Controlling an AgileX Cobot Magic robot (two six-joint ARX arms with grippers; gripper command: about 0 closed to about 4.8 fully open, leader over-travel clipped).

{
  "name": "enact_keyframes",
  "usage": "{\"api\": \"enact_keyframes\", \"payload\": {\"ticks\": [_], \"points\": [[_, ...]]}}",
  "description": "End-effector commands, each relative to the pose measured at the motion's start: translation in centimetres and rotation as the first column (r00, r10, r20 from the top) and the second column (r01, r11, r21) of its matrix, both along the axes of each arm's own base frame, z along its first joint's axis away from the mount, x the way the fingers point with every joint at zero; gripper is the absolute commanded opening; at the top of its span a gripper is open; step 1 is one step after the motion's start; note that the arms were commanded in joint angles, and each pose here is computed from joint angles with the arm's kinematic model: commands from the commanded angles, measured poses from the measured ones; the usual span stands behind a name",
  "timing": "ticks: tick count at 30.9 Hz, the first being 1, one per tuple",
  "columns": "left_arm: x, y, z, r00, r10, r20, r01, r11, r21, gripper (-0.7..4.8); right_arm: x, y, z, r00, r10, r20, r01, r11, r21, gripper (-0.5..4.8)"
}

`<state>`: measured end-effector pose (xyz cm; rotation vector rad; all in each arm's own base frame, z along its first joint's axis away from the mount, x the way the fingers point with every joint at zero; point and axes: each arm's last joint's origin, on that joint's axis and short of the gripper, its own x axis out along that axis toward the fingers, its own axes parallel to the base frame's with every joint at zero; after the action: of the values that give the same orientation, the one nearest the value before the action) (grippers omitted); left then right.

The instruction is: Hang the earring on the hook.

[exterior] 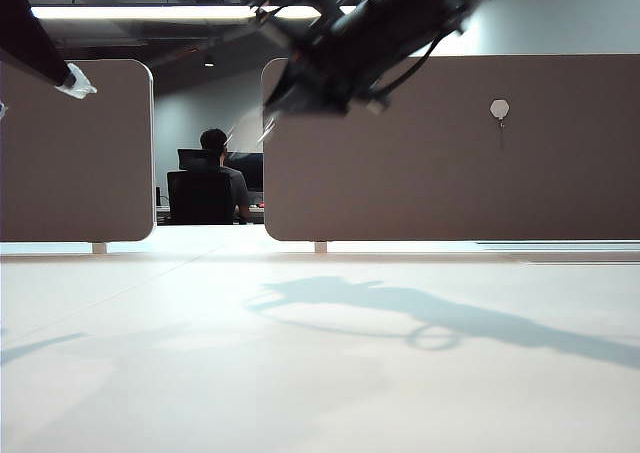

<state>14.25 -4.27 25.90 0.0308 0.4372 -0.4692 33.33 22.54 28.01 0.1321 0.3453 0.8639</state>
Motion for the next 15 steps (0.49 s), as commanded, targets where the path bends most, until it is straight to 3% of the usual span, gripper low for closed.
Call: {"api": "enact_keyframes", "payload": {"ticks": [1, 8, 15], "points": [[0.4, -0.1, 1.3, 0.991, 0.004, 0.133, 0.001, 0.999, -0.034, 4.79, 0.7, -2.7, 3.1, 0.991, -0.075, 0.115, 0.064, 0.993, 0.100, -0.06], [2.8, -0.7, 2.9, 0.957, 0.049, 0.285, 0.003, 0.984, -0.178, 4.79, 3.2, -10.1, 5.9, 0.939, -0.276, 0.204, 0.223, 0.942, 0.249, -0.06], [9.2, -2.8, 3.9, 0.968, 0.009, 0.250, 0.037, 0.983, -0.178, 4.79, 6.7, -19.1, 5.8, 0.840, -0.496, 0.220, 0.425, 0.854, 0.300, -0.06]]}}
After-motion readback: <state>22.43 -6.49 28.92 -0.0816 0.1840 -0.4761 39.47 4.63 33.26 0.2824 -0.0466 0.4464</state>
